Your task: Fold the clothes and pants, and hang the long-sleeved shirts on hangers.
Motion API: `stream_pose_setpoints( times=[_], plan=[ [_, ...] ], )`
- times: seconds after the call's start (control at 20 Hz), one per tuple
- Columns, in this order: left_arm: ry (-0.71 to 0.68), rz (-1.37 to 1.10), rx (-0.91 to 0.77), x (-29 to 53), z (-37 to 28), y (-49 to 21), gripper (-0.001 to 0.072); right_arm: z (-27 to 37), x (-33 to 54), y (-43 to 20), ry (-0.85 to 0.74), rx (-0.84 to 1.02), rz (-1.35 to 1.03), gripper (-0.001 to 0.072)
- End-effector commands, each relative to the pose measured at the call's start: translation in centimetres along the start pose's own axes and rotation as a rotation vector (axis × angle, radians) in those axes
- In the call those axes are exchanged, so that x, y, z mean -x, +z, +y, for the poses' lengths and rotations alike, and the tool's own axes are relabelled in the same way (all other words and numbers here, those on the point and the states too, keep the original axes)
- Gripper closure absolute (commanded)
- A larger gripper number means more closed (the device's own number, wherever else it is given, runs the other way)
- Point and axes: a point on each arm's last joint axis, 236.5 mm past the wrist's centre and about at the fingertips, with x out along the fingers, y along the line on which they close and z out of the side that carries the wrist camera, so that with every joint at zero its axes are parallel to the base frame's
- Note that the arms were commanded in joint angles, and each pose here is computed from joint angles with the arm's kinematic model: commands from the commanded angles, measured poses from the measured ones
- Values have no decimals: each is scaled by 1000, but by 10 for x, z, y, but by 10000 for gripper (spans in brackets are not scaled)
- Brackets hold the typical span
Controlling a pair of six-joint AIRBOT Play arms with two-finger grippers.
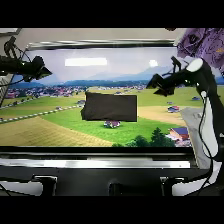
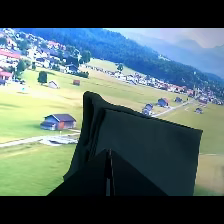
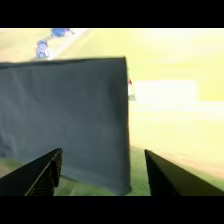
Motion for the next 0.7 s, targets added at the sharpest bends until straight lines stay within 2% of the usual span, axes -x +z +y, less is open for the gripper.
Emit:
stream_pose_setpoints(
  times=[0.0,0.1,0.2,0.5,0.6,0.65],
  plan=[
    [5,-10,11,4,6,4,687,-34,-20,-19,208,-106,26,135],
    [5,-11,11,4,6,4,687,-42,-51,-35,242,-135,58,138],
    [5,-11,11,4,6,4,687,-40,-78,-49,265,-139,98,178],
    [5,-11,11,4,6,4,687,-27,-132,-65,246,-132,139,188],
    [5,-11,11,4,6,4,687,-17,-141,-67,244,-118,134,248],
    [5,-11,11,4,6,4,687,-11,-144,-68,252,-115,130,341]
  ],
)
